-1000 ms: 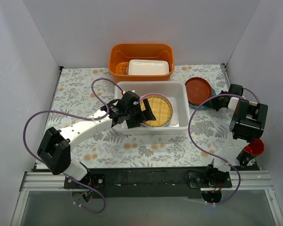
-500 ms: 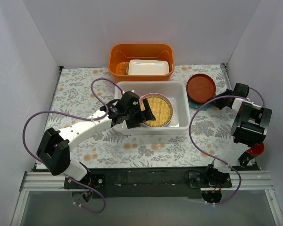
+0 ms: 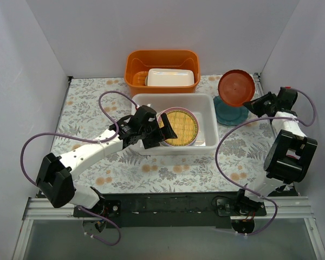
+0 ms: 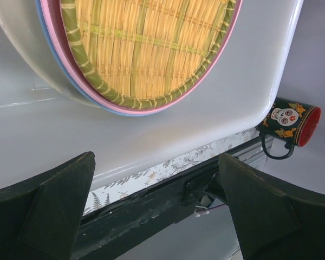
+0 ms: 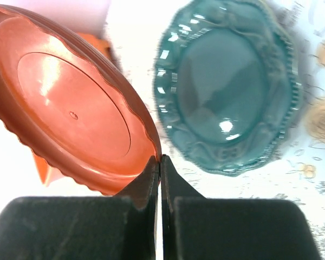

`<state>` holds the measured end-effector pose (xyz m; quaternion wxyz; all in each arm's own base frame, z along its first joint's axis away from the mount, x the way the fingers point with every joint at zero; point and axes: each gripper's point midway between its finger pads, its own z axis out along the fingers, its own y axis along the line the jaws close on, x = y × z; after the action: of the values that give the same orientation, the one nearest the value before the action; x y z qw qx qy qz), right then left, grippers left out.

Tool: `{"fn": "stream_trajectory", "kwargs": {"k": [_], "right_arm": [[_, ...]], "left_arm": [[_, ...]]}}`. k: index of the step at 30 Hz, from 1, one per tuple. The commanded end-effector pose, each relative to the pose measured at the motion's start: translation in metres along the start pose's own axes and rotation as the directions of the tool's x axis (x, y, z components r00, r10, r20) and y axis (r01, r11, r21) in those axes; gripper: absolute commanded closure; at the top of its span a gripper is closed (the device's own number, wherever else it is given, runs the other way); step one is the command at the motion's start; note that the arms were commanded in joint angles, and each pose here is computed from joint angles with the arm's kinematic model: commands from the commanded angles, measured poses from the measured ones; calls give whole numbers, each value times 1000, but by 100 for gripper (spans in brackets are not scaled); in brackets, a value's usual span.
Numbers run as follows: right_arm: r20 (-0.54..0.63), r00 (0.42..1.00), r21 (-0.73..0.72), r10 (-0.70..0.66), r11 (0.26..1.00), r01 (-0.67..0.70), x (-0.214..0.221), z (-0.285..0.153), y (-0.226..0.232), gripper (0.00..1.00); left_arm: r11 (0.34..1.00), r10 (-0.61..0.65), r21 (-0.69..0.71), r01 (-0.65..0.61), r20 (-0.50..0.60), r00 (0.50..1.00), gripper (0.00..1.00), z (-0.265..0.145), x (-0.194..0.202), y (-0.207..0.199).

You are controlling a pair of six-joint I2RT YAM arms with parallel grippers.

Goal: Place the plates into the plastic bin on the countertop
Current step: Place the plate in the plastic bin.

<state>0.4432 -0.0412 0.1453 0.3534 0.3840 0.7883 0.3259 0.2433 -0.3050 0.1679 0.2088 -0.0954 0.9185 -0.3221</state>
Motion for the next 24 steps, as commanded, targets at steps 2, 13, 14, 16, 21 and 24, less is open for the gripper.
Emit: {"fn": "stream_trajectory", "kwargs": {"k": [2, 13, 14, 16, 21, 24], "right_arm": [[41, 998, -118, -49, 992, 54, -13, -33, 51, 99], [47, 991, -156, -124, 979, 130, 11, -73, 65, 99], [46, 990, -158, -136, 977, 142, 13, -76, 66, 99], [35, 989, -156, -142, 977, 146, 16, -78, 66, 99], [4, 983, -165, -181, 970, 179, 26, -81, 68, 99], [-33, 977, -167, -209, 965, 201, 38, -79, 68, 99]], "left_arm": [[999, -11, 37, 10, 24, 1000, 2, -21, -2, -8], [996, -27, 84, 21, 72, 997, 2, -47, -11, -21], [996, -30, 83, 24, 73, 997, 2, -47, -11, -20], [996, -32, 91, 25, 78, 996, 2, -51, -11, -21], [997, -21, 78, 12, 116, 993, 2, -60, -20, -24], [1000, -6, 23, 3, 153, 988, 2, -64, -28, -18]]}}
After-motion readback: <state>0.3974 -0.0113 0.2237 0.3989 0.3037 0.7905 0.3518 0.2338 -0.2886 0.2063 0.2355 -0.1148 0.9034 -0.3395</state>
